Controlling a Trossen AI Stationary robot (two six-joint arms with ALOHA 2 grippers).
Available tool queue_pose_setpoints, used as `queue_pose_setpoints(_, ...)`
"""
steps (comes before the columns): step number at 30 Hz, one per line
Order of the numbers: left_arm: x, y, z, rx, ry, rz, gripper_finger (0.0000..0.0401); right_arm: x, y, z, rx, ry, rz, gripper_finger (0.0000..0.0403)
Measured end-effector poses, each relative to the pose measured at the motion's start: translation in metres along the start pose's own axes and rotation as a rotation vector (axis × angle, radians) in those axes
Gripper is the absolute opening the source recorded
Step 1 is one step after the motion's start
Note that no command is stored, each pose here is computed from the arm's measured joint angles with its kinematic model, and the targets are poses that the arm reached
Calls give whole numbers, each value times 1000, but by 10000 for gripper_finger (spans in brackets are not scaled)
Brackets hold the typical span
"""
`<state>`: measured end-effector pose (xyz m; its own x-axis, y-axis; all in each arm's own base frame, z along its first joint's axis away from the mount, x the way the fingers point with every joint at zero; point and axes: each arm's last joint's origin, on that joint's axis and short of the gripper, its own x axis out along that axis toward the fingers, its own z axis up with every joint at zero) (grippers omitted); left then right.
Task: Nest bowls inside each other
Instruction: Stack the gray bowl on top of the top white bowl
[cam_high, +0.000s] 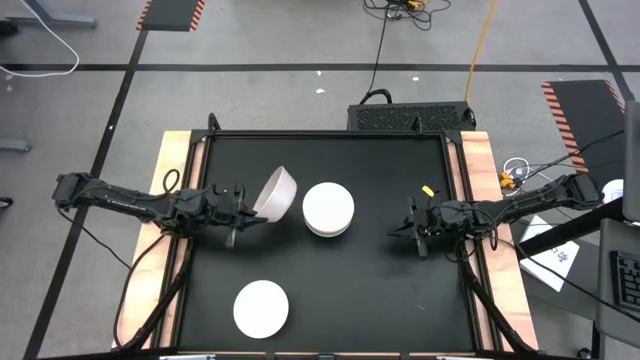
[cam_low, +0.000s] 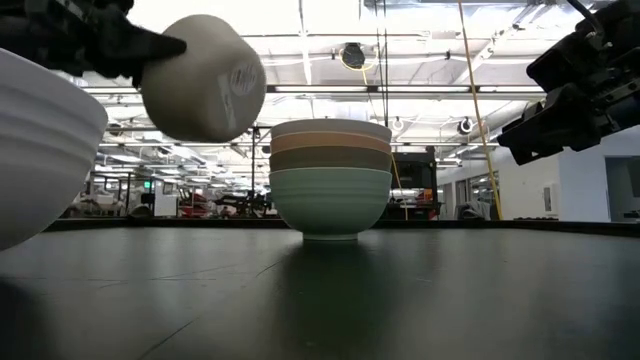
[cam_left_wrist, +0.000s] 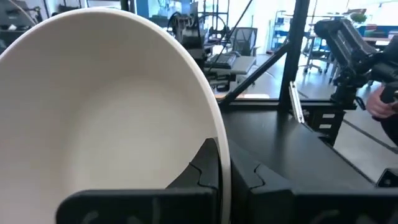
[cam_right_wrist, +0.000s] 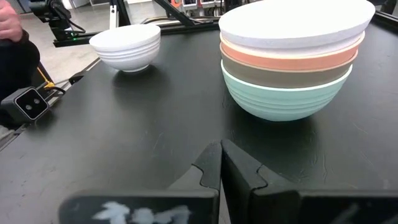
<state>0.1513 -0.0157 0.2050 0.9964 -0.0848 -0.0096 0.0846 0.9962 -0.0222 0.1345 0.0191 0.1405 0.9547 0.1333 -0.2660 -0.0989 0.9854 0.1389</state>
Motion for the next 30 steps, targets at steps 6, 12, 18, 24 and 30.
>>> queue_pose_setpoints(6, 14, -1, 13, 33, 37, -13, 3, 0, 0, 1, 0, -6, 1, 0)
queue_pose_setpoints(12, 40, -2, 34, 61, 108, -24, 3, 0, 0, 1, 0, -6, 1, 0)
queue_pose_setpoints(18, 79, 2, 66, 70, 246, -2, 3, 0, 0, 1, 0, -6, 1, 0)
queue_pose_setpoints(24, 120, 22, 91, 68, 422, 58, 3, 0, 0, 1, 4, -6, 2, 0)
queue_pose_setpoints(30, 159, 33, 98, 48, 564, 35, 3, 0, 1, 0, 8, -1, 12, 0)
